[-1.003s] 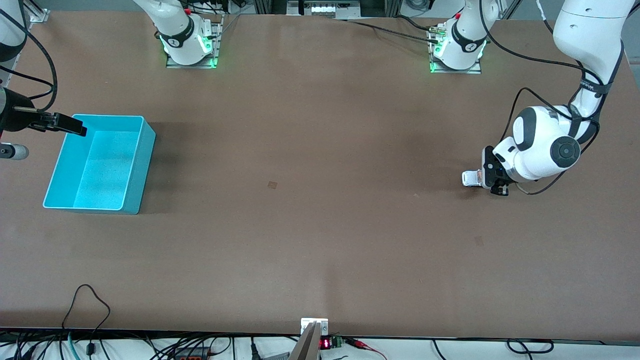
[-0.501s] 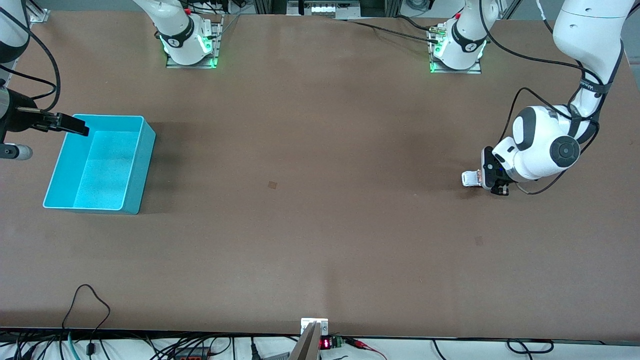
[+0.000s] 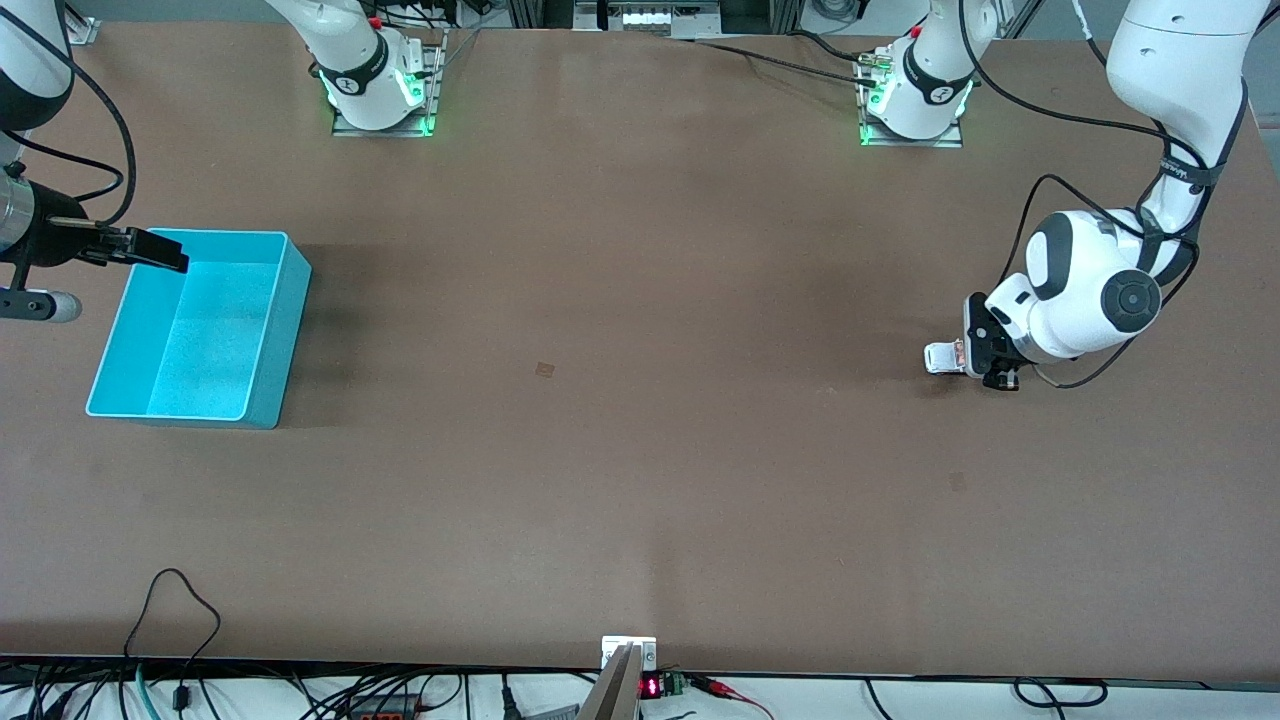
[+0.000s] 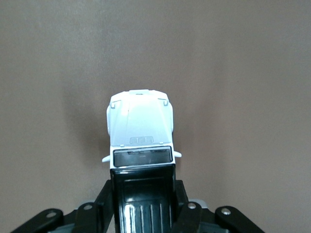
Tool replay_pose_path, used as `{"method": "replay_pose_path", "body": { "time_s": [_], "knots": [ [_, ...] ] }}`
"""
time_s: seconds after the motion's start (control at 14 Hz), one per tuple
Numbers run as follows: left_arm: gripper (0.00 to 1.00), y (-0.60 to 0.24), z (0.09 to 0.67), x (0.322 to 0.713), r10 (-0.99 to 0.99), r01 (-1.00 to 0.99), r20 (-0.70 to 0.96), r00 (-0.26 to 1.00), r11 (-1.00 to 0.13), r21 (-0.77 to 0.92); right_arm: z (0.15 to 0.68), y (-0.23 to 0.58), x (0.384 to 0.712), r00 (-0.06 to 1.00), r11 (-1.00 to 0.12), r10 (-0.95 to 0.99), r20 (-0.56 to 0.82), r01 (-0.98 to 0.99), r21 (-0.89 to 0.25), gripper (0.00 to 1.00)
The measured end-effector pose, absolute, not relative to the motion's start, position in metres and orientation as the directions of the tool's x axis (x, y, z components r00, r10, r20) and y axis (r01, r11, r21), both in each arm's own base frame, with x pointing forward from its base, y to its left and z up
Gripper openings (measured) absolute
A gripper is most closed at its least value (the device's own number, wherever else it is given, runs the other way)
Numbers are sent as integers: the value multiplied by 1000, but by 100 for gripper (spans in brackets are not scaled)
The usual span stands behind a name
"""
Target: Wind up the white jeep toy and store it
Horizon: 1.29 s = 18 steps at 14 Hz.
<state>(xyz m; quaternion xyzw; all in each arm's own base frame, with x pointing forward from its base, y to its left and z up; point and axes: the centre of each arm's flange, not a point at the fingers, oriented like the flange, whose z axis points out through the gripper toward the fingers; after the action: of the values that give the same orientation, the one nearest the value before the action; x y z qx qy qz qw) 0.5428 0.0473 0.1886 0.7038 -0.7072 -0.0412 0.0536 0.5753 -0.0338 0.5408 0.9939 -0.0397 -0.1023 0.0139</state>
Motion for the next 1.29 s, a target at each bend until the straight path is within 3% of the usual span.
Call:
{"method": "replay_pose_path", "body": {
  "time_s": [0.36, 1.29],
  "knots": [
    [52, 73, 189, 540, -999, -992, 17, 42, -39, 122, 538, -34, 573, 972, -996, -82, -222, -76, 36, 100],
    [52, 144, 189, 531, -1000, -995, 6, 3, -3, 97, 535, -32, 571, 966, -997, -80, -246, -74, 32, 100]
  ]
}}
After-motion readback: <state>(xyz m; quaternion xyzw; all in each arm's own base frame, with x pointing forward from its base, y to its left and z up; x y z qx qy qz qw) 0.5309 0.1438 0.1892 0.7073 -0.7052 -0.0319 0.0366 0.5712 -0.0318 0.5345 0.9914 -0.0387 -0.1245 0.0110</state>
